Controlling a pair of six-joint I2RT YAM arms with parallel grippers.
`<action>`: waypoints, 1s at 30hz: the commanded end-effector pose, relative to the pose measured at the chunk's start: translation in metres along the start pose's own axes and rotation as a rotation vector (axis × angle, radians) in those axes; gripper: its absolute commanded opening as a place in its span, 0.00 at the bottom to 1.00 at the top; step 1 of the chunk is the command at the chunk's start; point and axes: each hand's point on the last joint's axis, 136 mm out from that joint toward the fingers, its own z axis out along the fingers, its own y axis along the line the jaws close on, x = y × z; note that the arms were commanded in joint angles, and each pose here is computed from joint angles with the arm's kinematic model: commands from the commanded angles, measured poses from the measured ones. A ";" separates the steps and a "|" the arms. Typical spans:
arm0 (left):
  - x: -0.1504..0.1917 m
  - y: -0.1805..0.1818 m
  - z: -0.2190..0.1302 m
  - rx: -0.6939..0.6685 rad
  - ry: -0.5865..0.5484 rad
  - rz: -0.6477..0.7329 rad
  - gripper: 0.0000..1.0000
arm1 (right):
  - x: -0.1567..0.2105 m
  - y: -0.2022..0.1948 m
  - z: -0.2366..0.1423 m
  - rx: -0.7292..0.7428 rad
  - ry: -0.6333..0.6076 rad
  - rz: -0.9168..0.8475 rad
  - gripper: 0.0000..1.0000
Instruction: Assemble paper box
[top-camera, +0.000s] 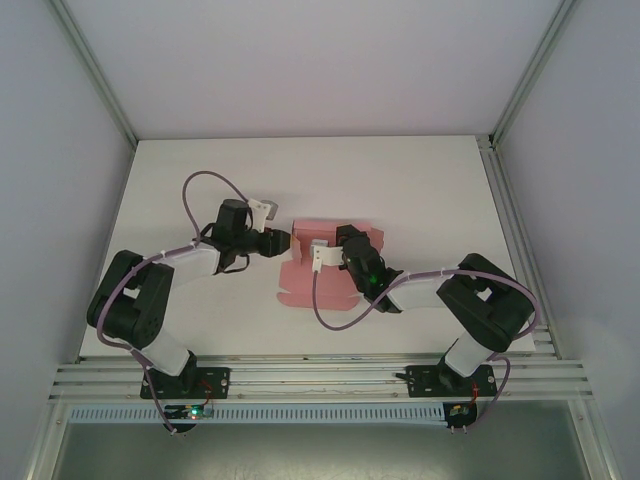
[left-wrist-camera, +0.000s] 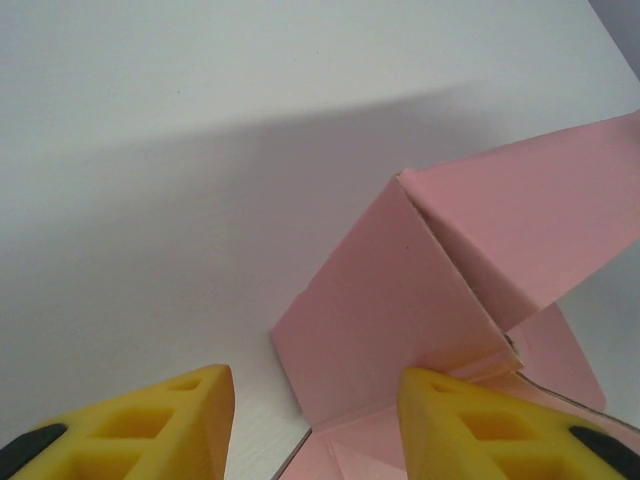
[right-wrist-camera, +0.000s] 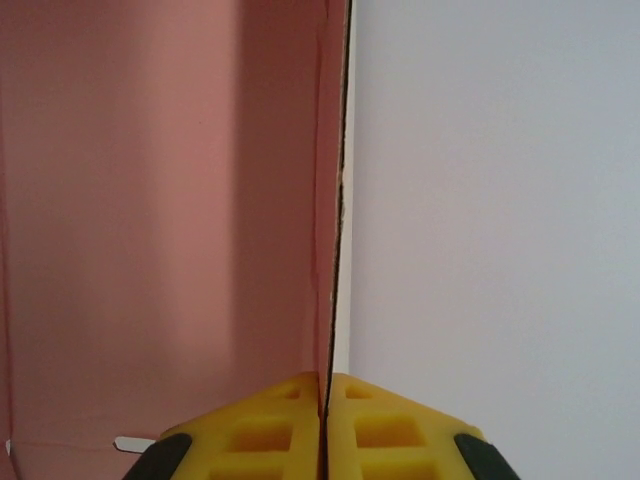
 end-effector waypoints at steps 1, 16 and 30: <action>-0.005 -0.008 0.011 -0.007 -0.018 0.080 0.47 | -0.002 0.005 -0.005 -0.007 0.015 0.006 0.09; 0.042 -0.017 0.015 -0.048 0.032 0.130 0.51 | 0.003 0.031 -0.029 0.012 0.104 -0.089 0.09; 0.017 -0.022 0.010 -0.063 -0.054 0.233 0.45 | -0.002 0.034 -0.035 -0.024 0.092 -0.106 0.09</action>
